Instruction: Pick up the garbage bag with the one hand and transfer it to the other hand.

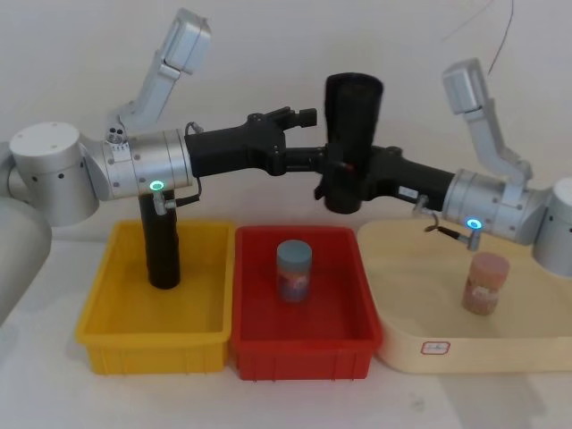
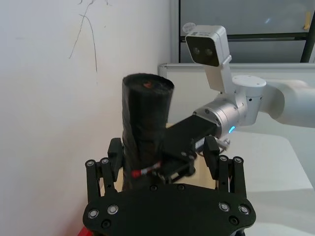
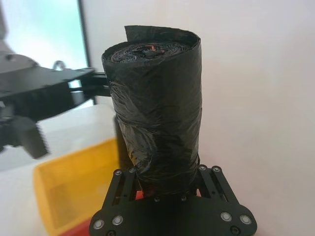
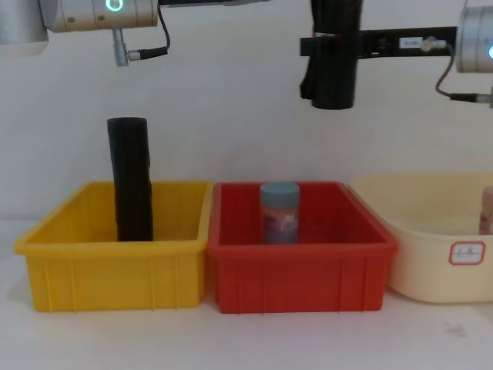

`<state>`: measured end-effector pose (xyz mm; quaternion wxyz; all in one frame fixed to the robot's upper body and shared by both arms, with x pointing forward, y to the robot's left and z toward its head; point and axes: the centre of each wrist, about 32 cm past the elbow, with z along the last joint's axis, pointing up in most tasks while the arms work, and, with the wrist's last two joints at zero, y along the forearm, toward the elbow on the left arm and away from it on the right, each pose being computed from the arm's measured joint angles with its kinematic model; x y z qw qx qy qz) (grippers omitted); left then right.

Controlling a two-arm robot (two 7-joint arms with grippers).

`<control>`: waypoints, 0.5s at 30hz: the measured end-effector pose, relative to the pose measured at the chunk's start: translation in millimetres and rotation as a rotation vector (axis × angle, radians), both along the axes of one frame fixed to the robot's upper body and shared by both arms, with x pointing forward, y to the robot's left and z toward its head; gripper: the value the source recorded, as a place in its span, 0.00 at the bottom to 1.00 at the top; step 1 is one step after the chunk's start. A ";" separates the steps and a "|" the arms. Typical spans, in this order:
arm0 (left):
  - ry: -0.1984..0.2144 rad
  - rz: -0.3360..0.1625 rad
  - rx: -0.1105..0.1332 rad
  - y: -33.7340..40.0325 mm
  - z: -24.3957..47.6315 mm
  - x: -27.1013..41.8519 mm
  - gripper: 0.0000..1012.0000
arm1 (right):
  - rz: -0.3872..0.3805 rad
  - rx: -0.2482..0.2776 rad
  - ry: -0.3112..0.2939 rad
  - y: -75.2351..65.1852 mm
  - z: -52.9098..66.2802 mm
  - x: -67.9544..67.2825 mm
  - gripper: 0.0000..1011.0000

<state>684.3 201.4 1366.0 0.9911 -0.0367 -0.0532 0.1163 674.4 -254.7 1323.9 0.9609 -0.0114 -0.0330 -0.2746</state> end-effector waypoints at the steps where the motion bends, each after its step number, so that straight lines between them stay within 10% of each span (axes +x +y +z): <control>1: 0.000 0.000 0.000 0.0 0.0 0.0 0.99 | -0.019 0.000 -0.001 -3.7 0.2 -0.2 0.50; 15: 0.000 0.001 0.000 0.0 0.0 0.0 0.99 | -0.204 -0.052 0.006 -36.4 8.6 -4.6 0.50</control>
